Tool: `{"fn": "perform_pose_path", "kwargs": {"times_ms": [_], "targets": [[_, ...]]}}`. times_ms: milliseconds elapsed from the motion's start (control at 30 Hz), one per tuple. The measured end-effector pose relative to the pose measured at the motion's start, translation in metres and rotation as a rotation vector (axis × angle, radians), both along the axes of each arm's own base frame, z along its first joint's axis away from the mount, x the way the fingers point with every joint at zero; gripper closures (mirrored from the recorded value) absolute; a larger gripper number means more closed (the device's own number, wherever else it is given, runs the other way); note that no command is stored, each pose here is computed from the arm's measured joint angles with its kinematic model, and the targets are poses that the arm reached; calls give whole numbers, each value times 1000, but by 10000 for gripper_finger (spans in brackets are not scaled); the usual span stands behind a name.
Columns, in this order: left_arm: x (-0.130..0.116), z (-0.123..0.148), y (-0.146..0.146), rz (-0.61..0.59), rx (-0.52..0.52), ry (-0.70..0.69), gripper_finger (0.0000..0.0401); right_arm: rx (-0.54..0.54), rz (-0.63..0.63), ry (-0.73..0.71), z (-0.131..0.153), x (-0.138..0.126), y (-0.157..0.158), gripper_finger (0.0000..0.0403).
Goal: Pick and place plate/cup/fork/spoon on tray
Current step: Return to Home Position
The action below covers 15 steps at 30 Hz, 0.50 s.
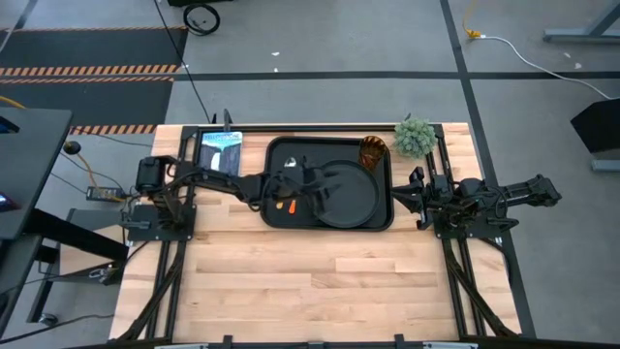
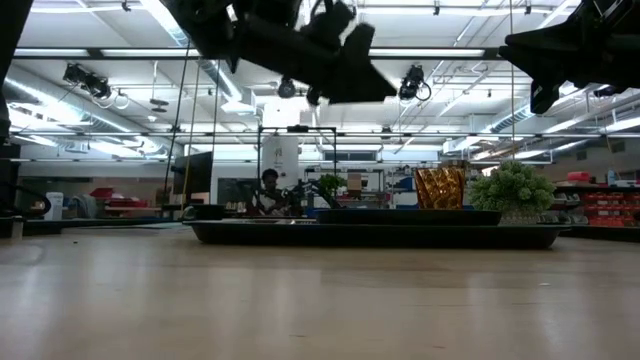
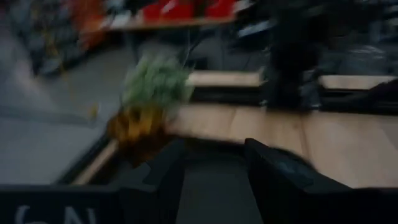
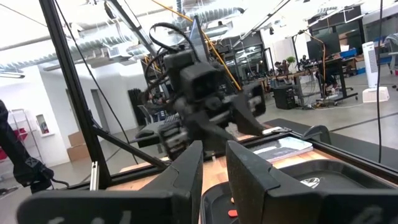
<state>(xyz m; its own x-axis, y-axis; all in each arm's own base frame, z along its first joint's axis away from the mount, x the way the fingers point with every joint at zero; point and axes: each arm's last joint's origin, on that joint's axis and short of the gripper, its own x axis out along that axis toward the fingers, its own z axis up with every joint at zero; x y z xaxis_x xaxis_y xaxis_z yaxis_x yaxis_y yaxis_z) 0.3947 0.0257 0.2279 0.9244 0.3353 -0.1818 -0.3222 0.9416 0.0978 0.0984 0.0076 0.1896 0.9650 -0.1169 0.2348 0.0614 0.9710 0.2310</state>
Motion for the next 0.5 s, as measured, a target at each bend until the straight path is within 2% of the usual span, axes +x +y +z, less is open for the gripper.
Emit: {"fn": "perform_pose_path", "kwargs": {"times_ms": [133, 200, 300, 500], "targets": [[0, 6, -10, -263, 146, -22, 229, 0, 0, 0, 0, 0, 0, 325], [-5, 11, -18, -344, 184, -42, 229, 0, 0, 0, 0, 0, 0, 325], [-16, 17, -29, -380, 186, -59, 229, 0, 0, 0, 0, 0, 0, 325], [-46, 9, -51, -445, 181, -42, 229, 0, 0, 0, 0, 0, 0, 325]]}}
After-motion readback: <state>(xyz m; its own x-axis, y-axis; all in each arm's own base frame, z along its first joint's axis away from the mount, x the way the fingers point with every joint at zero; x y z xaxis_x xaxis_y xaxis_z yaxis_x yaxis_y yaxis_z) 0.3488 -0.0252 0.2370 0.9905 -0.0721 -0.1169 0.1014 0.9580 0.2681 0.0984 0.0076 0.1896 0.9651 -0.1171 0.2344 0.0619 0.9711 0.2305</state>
